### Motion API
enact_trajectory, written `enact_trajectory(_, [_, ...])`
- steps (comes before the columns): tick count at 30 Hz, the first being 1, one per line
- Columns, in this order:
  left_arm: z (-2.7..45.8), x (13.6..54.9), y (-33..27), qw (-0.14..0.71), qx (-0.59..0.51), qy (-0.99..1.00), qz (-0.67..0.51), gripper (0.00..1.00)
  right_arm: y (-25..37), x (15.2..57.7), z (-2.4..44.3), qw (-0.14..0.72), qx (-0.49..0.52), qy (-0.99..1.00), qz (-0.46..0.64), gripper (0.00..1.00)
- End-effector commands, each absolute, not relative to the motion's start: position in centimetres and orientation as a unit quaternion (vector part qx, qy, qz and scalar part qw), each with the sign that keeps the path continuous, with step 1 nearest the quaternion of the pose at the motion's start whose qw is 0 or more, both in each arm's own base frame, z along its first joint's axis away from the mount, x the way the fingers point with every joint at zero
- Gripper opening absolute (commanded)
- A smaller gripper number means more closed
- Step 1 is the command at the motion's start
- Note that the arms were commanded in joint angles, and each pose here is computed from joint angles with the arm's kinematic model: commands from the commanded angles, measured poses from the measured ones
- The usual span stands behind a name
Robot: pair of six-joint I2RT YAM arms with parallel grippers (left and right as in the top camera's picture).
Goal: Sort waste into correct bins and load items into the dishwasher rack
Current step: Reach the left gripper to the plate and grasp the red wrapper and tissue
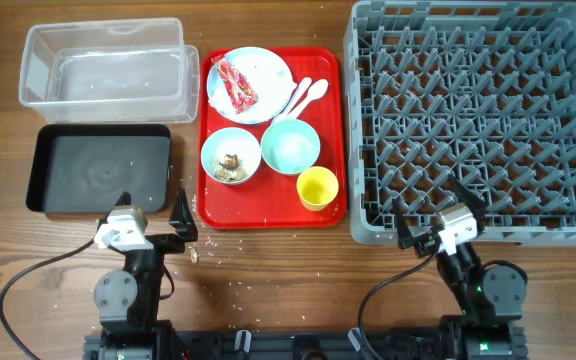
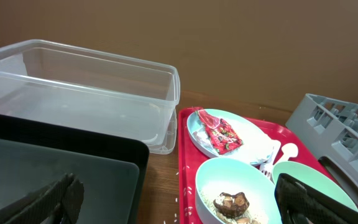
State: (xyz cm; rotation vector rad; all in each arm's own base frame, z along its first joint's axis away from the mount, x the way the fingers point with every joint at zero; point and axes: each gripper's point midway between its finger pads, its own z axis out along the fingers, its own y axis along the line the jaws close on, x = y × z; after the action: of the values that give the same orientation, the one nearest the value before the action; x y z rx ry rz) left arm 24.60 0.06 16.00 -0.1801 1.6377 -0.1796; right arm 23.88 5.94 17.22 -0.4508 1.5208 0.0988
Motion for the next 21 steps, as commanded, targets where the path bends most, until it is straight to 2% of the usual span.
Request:
enact_trajectory(1, [25.0, 27.1, -1.6, 0.662, -0.052, 0.738, -0.122, 1.00, 4.7, 24.9, 26.7, 0.742, -0.155, 0.651, 0.035, 1.00])
enact_trajectory(4, [21.7, 25.9, -1.7, 0.606, -0.081, 0.780, -0.134, 1.00, 4.8, 25.0, 23.4, 0.694, -0.137, 0.704, 0.064, 1.00])
enact_trajectory(6, [20.1, 25.2, -1.8, 0.580, -0.084, 0.799, -0.135, 1.00, 5.2, 24.8, 22.8, 0.683, -0.143, 0.712, 0.078, 1.00])
enact_trajectory(11, [20.7, 25.3, -3.3, 0.577, -0.053, 0.798, -0.167, 1.00, 7.3, 24.1, 22.8, 0.677, -0.185, 0.701, 0.124, 1.00])
enact_trajectory(14, [21.0, 26.7, -4.5, 0.535, -0.009, 0.827, -0.173, 1.00, 7.8, 23.7, 23.5, 0.678, -0.195, 0.695, 0.139, 1.00])
enact_trajectory(17, [20.8, 28.8, -4.8, 0.455, 0.022, 0.876, -0.160, 1.00, 7.8, 23.8, 24.4, 0.667, -0.197, 0.705, 0.138, 1.00])
enact_trajectory(18, [20.6, 30.6, -5.2, 0.386, 0.048, 0.908, -0.154, 1.00, 7.8, 24.6, 24.7, 0.642, -0.192, 0.728, 0.145, 1.00])
enact_trajectory(21, [20.3, 34.2, -6.5, 0.304, 0.080, 0.937, -0.151, 1.00, 7.8, 26.5, 24.9, 0.591, -0.187, 0.769, 0.155, 1.00])
